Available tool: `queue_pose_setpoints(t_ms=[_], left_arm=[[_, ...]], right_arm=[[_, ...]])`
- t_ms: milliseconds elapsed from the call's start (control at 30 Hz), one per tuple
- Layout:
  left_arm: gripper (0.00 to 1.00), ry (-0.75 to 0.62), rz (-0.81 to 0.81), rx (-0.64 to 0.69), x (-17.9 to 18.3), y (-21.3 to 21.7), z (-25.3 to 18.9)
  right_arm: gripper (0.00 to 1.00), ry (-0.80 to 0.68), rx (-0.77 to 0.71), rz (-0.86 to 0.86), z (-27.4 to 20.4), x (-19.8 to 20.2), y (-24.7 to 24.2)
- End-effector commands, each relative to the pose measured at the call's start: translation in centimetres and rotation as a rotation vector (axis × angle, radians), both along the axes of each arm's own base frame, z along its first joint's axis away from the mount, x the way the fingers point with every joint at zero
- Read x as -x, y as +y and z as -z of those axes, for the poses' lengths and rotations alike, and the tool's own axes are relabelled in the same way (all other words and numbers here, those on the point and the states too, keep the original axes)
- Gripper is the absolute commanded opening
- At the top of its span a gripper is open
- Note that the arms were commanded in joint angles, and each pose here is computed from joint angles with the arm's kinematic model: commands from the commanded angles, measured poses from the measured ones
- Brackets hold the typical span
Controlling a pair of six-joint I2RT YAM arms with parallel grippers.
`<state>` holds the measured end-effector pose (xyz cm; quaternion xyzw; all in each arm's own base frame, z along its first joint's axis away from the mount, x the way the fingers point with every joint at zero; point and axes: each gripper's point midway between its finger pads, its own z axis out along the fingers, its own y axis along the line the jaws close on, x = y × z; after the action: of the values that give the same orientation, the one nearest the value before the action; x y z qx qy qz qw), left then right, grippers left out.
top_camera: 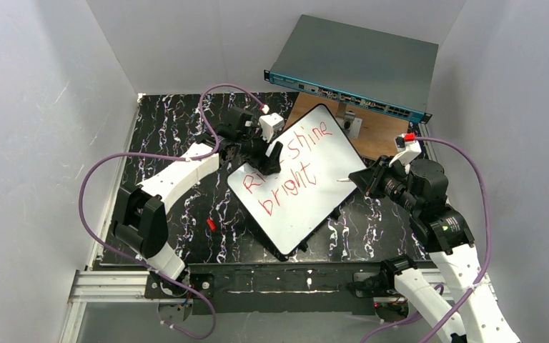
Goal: Write a sentence on the whiteboard
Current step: Write a sentence on the whiteboard, then pick up the pen cap from the center of the board.
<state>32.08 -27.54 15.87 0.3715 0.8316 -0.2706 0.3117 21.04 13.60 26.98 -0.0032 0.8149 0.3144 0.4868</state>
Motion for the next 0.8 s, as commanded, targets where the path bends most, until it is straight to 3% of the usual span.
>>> queue_pose_setpoints(t_ms=[0, 67, 300, 433, 533, 767], left_arm=[[0.78, -0.041, 0.042, 0.042, 1.0, -0.5, -3.1], [0.98, -0.045, 0.041, 0.044, 1.0, -0.5, -3.3], [0.98, -0.103, -0.006, 0.038, 0.3, 0.3, -5.8], [0.98, -0.240, -0.295, 0.251, -4.0, 5.2, -16.6], [0.98, -0.350, -0.445, 0.316, -3.1, 9.6, -20.8], [0.98, -0.335, -0.730, 0.214, 0.5, 15.6, -19.0]], right_arm=[[0.01, -0.057, -0.004, 0.003, -1.0, -0.6, 0.0], [0.01, -0.057, -0.005, 0.001, -1.0, -0.6, 0.0], [0.01, -0.056, -0.006, 0.000, -1.1, -0.6, 0.0], [0.01, -0.063, -0.010, -0.002, -1.6, -0.5, 0.0], [0.01, -0.061, -0.013, -0.012, -1.8, -0.7, 0.3], [0.01, -0.050, -0.017, -0.026, -1.8, -1.1, 0.7]])
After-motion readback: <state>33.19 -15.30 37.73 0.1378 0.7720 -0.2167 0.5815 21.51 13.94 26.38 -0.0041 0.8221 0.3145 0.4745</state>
